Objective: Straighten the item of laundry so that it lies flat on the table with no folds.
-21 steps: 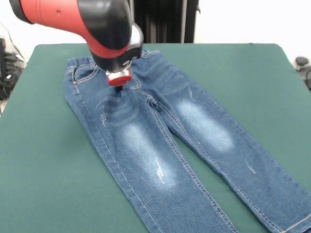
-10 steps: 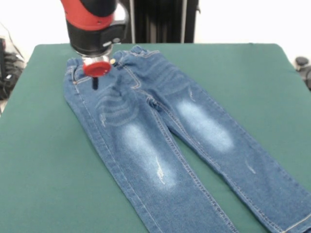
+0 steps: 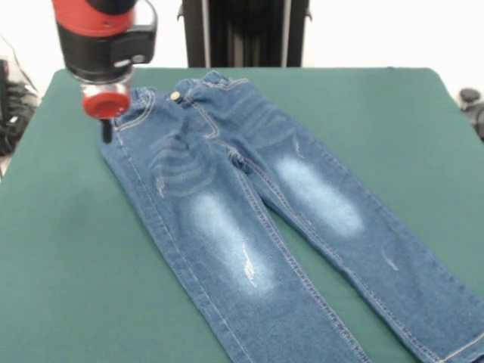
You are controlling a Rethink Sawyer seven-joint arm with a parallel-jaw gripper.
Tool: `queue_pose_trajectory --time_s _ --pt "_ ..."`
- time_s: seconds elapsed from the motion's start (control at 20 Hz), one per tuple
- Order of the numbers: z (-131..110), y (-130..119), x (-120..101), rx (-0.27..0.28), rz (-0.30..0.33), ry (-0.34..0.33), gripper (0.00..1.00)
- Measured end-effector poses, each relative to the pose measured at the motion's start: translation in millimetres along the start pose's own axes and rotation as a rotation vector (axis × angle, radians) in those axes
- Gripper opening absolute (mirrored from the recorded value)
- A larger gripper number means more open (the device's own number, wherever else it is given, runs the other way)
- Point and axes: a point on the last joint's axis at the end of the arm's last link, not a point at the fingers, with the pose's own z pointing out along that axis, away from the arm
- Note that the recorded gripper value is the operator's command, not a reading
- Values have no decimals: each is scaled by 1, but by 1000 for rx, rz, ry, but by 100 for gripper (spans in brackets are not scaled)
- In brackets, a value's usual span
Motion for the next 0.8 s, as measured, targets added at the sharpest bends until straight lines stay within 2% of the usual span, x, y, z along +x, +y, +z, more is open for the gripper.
queue_pose_trajectory --time_s 0.1,0.3,0.55,0.8 --pt "0 1 -15 -19 11 -4 100" --pt "-2 4 -31 -39 18 -15 100" --pt "-6 10 -34 -53 6 -31 100" --pt "-10 23 -28 -77 -23 -41 100"
